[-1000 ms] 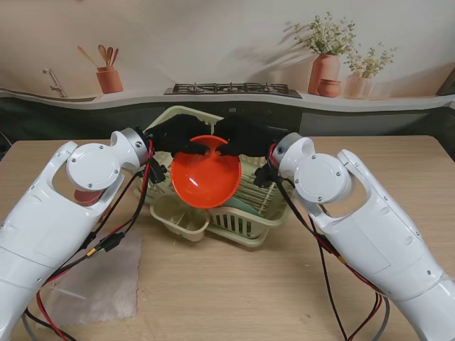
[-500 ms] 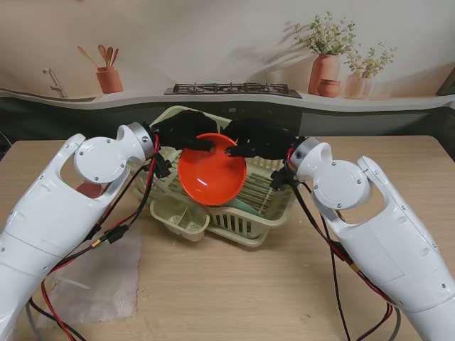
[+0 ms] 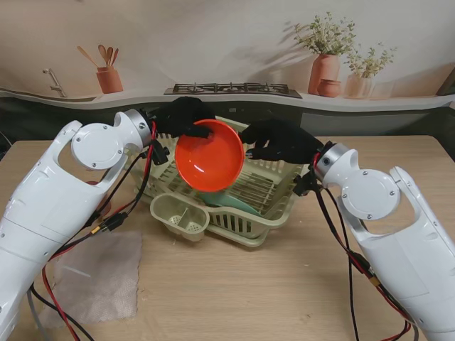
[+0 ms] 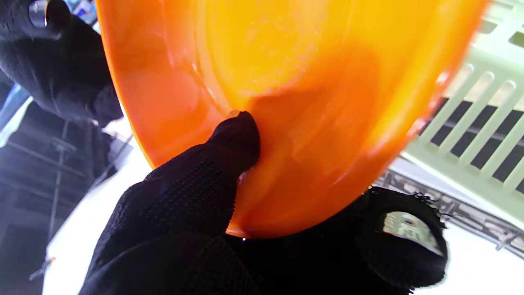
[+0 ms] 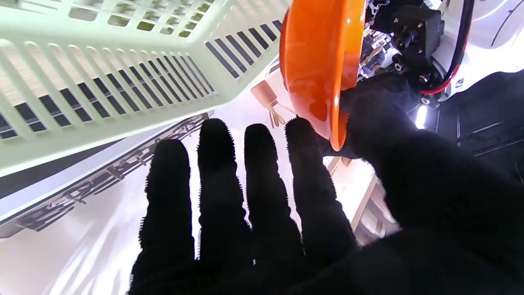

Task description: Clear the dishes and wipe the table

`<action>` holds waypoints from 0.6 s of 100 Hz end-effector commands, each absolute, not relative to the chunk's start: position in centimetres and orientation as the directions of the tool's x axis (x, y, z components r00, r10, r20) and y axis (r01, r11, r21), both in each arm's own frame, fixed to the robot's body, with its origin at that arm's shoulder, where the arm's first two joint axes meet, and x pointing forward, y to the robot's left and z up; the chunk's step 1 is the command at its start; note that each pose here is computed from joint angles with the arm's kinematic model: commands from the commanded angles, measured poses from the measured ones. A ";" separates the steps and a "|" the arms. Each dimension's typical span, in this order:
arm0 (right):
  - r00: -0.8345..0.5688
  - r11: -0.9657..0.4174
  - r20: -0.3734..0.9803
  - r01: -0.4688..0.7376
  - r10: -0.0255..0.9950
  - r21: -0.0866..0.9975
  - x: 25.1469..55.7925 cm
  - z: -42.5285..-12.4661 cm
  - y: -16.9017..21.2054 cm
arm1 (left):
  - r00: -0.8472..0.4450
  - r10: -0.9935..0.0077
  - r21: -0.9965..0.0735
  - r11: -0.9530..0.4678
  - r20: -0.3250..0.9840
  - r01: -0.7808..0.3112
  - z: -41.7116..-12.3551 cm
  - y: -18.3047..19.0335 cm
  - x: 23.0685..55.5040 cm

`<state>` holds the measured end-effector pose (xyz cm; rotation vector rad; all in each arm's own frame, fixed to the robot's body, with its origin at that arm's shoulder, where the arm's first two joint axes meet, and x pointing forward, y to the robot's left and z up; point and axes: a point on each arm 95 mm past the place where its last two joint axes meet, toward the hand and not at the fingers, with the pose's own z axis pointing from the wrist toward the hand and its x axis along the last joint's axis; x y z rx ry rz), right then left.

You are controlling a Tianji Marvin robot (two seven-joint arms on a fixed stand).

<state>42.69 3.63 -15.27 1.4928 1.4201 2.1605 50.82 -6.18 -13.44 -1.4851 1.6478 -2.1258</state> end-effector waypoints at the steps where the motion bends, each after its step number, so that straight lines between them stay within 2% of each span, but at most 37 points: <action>1: -0.485 -0.524 0.639 0.366 0.598 0.769 42.2 -16.2 3.0 | -0.547 -0.558 -0.781 -0.425 0.624 -0.457 -12.1 -6.3 51.3; 60: -0.515 -0.510 0.565 0.262 0.644 0.819 38.6 -19.6 -3.7 | -0.497 -0.589 -0.769 -0.448 0.637 -0.456 -12.6 -6.7 54.3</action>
